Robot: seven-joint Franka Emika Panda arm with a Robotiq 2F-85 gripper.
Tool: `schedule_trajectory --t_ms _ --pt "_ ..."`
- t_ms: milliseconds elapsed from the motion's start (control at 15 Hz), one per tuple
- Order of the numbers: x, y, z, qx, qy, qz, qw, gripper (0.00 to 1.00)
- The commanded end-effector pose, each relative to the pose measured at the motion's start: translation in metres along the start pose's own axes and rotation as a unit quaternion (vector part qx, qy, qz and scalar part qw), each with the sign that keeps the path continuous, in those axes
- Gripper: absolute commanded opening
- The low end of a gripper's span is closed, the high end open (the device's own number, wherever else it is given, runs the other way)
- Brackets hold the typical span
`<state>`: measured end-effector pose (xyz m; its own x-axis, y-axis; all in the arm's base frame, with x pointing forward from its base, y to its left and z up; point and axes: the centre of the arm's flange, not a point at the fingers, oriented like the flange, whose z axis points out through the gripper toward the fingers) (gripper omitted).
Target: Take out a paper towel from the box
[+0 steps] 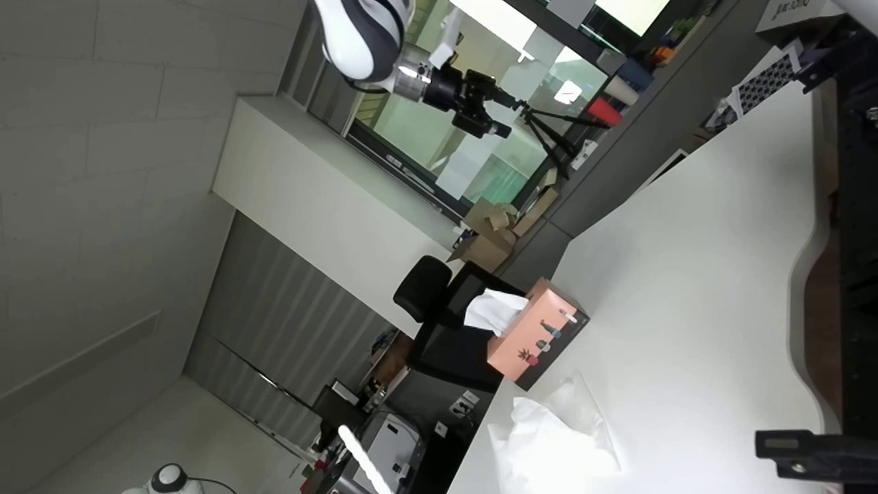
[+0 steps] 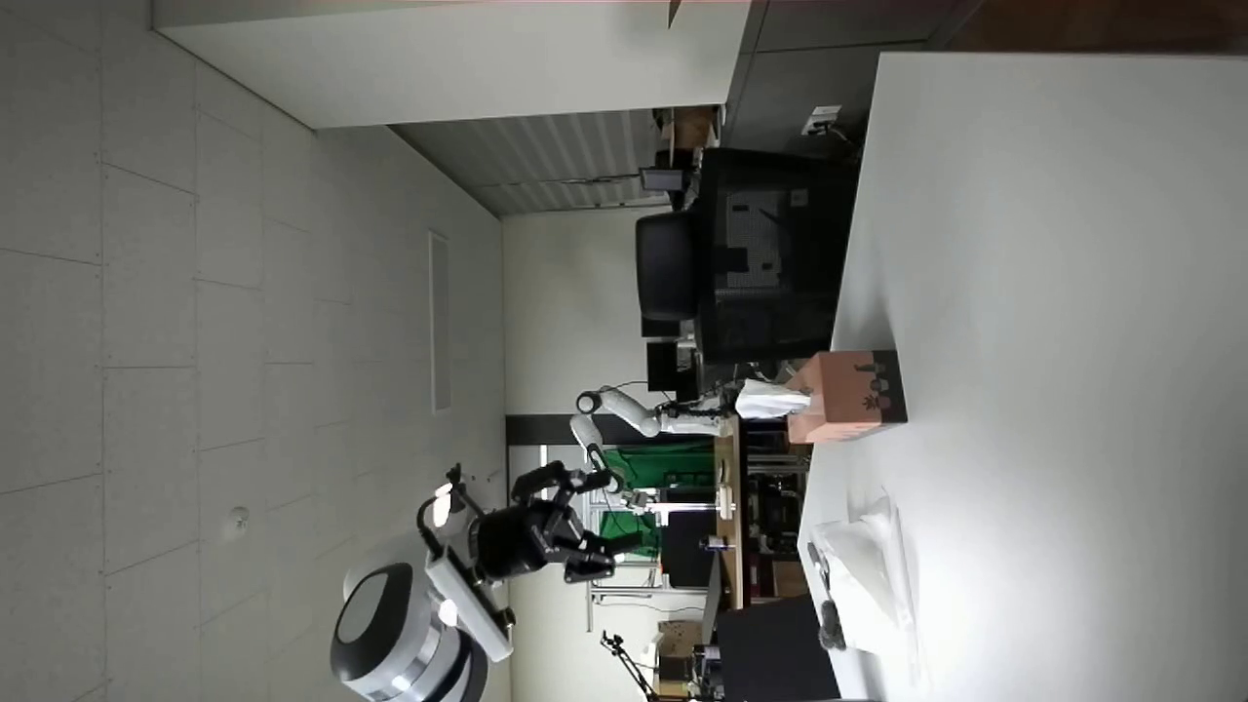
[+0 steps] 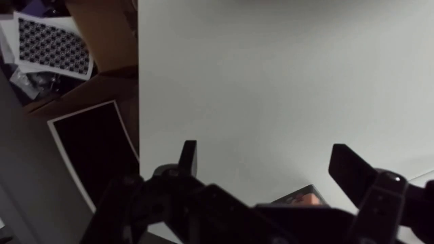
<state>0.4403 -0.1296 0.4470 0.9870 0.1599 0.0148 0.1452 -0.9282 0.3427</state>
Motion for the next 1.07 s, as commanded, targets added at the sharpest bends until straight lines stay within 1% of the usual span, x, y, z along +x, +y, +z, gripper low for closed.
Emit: schedule_trajectory --t_ms 0,133,267,400,533,600,667,800,1000 --pt "0.041 0.05 0.034 -0.039 0.03 0.005 0.9988 1.0" --pt "0.058 0.077 0.049 -0.035 0.039 -0.016 0.9985 1.0" --pt "0.079 0.102 0.061 -0.004 0.048 -0.043 0.9979 1.0" --pt "0.103 0.123 0.069 0.045 0.069 -0.073 0.9939 1.0" --pt "0.131 0.133 0.075 0.09 0.083 -0.103 0.9872 1.0" --pt "0.093 0.094 0.074 0.063 0.084 -0.078 0.9914 1.0" --pt "0.101 0.096 0.076 0.068 0.086 -0.086 0.9902 1.0" --pt "0.101 0.094 0.082 0.068 0.082 -0.088 0.9904 1.0" --pt "0.099 0.093 0.081 0.069 0.082 -0.087 0.9904 1.0"
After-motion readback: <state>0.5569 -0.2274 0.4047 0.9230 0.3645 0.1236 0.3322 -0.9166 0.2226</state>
